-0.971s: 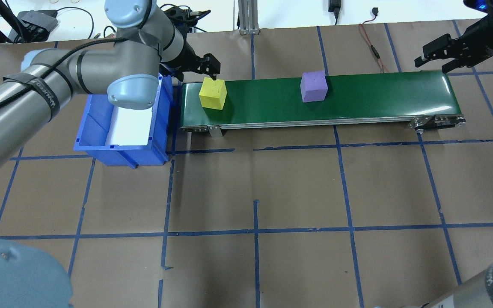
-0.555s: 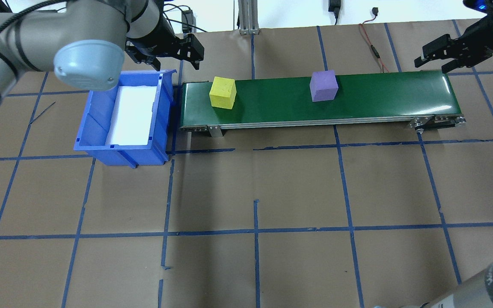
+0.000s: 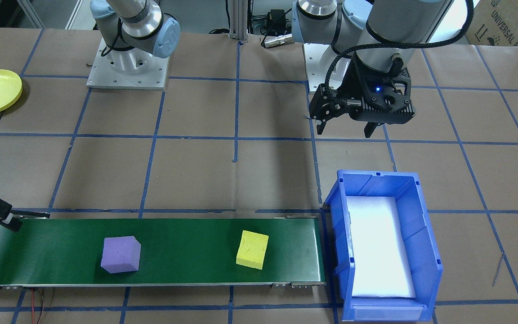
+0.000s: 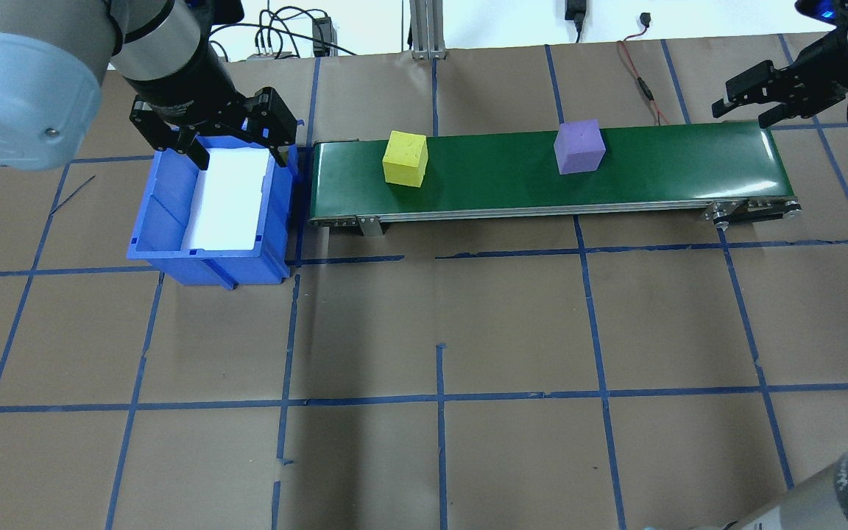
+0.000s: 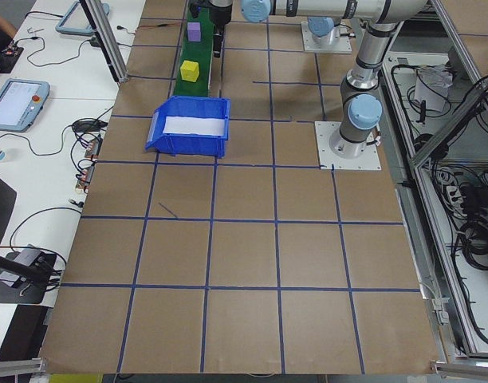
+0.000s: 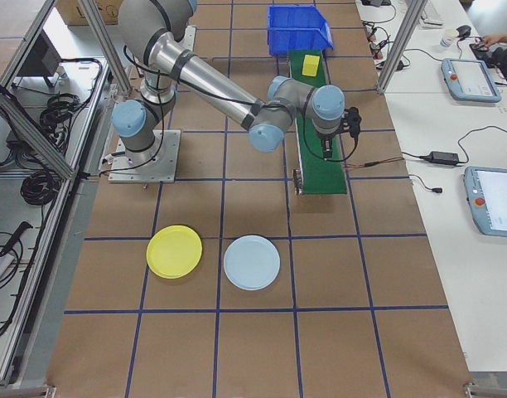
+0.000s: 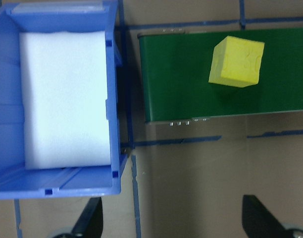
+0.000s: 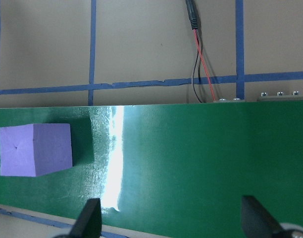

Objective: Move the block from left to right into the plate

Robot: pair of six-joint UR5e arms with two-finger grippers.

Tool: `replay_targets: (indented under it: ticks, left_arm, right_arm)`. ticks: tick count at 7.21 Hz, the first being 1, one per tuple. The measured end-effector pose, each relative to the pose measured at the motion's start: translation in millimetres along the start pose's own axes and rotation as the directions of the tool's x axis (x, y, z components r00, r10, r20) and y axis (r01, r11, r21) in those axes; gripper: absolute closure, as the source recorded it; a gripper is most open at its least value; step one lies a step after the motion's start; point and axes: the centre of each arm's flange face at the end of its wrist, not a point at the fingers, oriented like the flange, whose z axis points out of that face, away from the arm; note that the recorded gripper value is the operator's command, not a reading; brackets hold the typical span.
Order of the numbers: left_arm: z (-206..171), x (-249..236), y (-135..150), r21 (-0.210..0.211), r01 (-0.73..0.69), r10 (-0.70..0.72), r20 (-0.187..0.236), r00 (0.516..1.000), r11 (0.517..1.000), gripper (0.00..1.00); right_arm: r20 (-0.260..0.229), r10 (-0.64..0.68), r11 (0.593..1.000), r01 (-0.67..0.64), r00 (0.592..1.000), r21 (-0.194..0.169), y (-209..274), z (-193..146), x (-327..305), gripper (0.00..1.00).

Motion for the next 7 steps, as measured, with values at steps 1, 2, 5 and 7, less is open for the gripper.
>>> replay_targets:
  ticks: [1, 2, 5, 7]
  left_arm:
    - [-1, -6, 2, -0.010, 0.011, -0.011, 0.003, 1.000, 1.000, 0.00]
    - [-1, -15, 1, -0.014, 0.025, -0.025, 0.006, 1.000, 1.000, 0.00]
    - [0, -26, 0, -0.023, 0.044, -0.044, 0.008, 0.999, 0.999, 0.00]
    - [0, -27, 0, -0.025, 0.039, -0.039, 0.008, 0.999, 0.999, 0.00]
  right_arm:
    - [0.002, 0.003, 1.000, -0.003, 1.000, -0.003, -1, 3, 3, 0.00]
    - [0.001, -0.001, 1.000, 0.001, 1.000, 0.004, -6, 7, 7, 0.00]
    - [0.022, -0.010, 1.000, 0.010, 1.000, 0.026, -16, 22, 16, 0.00]
    - [0.045, -0.021, 0.999, 0.019, 0.999, 0.032, -15, 25, 7, 0.00]
